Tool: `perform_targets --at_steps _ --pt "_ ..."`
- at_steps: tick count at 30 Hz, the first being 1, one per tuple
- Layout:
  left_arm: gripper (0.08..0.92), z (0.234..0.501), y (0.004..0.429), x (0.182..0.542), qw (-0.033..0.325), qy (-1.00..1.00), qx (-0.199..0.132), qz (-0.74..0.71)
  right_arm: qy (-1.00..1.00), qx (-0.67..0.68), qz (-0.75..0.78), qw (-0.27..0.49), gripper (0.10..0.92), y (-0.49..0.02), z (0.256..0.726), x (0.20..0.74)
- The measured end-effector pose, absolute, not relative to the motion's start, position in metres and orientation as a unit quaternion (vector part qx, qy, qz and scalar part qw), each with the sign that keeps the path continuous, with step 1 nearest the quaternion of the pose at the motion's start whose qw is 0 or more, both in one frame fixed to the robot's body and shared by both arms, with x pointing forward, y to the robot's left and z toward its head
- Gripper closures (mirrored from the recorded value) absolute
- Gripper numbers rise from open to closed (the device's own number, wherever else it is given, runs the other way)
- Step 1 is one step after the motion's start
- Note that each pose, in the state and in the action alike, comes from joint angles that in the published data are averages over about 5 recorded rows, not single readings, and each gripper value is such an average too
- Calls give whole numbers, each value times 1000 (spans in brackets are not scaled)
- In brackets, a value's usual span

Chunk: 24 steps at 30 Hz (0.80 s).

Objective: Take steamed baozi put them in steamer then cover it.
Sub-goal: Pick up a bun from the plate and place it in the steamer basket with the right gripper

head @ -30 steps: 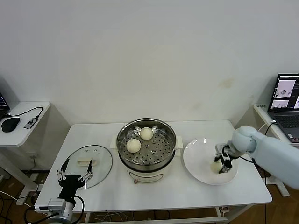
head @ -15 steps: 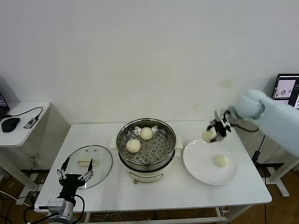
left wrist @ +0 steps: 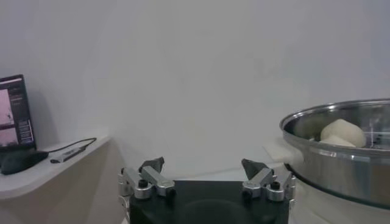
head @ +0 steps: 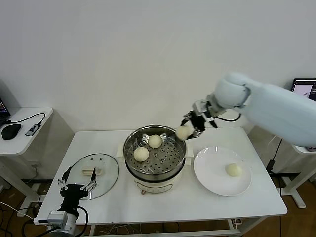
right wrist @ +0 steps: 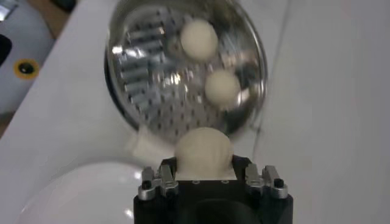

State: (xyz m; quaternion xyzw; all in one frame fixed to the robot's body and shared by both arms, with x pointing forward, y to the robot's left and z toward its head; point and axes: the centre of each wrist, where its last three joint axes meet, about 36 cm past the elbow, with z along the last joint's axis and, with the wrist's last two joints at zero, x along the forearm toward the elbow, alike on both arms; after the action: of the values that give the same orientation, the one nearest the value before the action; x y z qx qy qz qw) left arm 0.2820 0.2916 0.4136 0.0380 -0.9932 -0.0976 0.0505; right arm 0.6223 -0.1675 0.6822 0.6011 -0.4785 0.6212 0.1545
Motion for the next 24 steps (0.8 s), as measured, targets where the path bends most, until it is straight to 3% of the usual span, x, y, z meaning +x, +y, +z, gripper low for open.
perform_targets --at_steps 24 --pt "177 417 295 281 46 -993 49 -97 -267 688 673 50 437 -76 594 622"
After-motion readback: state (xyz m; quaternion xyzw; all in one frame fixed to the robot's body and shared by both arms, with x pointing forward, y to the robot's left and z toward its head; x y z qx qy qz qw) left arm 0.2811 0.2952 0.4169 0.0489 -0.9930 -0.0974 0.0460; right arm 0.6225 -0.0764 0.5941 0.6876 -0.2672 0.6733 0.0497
